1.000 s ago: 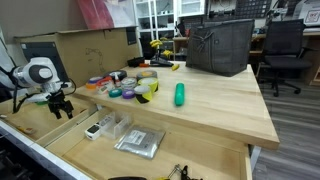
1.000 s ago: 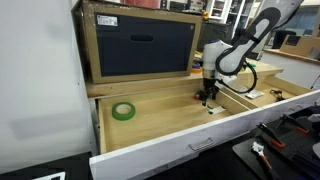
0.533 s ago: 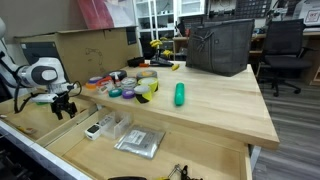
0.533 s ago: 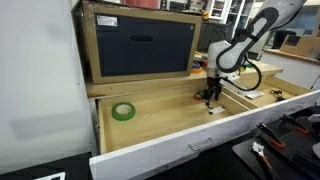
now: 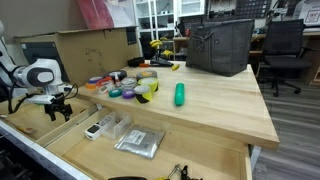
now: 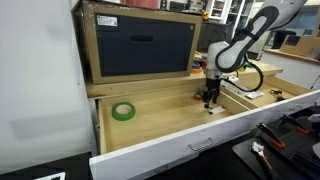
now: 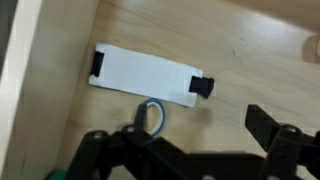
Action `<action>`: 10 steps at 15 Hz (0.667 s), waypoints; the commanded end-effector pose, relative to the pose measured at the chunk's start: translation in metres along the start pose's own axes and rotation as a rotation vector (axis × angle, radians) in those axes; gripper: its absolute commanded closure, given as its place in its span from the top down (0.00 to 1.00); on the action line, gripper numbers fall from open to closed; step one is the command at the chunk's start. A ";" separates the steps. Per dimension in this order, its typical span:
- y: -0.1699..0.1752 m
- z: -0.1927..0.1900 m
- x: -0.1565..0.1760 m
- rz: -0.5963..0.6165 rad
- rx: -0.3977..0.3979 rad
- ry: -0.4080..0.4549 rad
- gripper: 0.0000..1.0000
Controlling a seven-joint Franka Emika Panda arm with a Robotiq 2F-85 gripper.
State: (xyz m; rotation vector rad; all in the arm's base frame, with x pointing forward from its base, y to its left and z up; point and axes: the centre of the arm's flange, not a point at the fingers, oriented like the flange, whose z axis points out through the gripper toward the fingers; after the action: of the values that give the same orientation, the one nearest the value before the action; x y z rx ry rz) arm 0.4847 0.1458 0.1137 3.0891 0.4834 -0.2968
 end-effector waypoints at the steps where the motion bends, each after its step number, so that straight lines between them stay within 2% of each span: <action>1: -0.002 -0.007 -0.006 -0.035 -0.009 0.005 1.00; 10: 0.012 -0.001 0.000 -0.010 -0.042 -0.003 1.00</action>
State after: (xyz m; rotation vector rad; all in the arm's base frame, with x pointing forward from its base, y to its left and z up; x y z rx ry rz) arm 0.4877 0.1320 0.1122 3.0654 0.4754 -0.2936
